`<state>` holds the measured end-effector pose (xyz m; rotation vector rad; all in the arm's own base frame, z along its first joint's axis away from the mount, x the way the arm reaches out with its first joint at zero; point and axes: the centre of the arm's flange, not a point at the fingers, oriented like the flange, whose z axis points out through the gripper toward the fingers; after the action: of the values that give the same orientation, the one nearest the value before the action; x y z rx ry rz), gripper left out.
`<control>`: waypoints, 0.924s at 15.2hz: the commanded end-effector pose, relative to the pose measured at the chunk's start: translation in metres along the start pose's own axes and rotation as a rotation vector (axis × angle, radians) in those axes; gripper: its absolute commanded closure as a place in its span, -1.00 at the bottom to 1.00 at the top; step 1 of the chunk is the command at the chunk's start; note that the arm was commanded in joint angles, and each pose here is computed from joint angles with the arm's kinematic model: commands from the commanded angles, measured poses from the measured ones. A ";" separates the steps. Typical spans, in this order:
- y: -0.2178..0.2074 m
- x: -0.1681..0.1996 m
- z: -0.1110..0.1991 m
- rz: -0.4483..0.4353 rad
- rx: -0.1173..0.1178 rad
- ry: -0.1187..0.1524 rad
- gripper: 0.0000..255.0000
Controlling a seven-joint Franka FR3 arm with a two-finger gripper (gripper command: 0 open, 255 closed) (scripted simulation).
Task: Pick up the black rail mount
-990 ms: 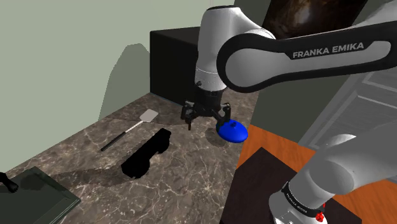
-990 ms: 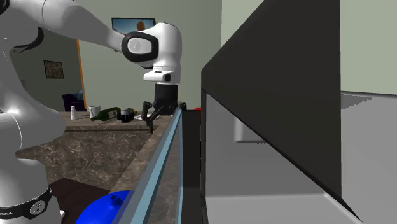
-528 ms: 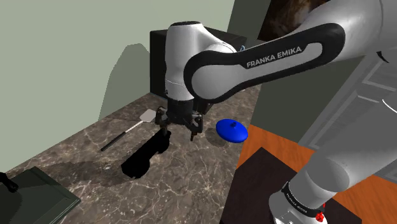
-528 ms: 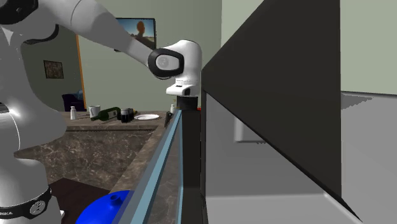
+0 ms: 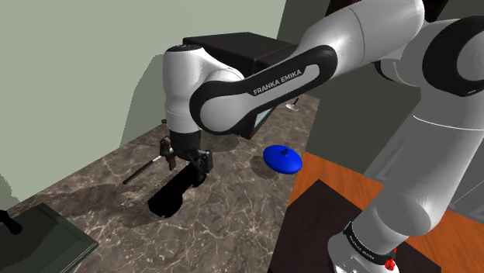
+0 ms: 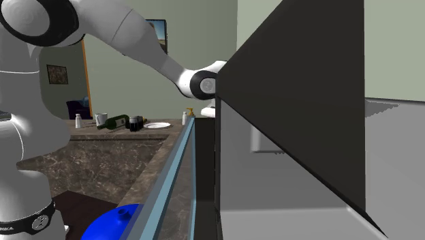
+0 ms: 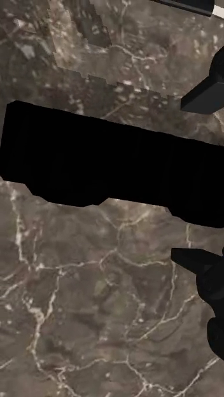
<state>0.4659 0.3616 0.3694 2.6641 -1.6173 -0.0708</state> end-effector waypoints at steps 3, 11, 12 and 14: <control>-0.007 0.000 0.021 0.013 0.002 0.000 -1.00; -0.007 0.000 0.039 0.013 0.002 0.000 1.00; -0.007 0.000 0.039 0.013 0.002 0.000 1.00; -0.007 0.000 0.039 0.013 0.002 0.000 1.00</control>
<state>0.4705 0.3650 0.3309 2.6553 -1.6361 -0.0686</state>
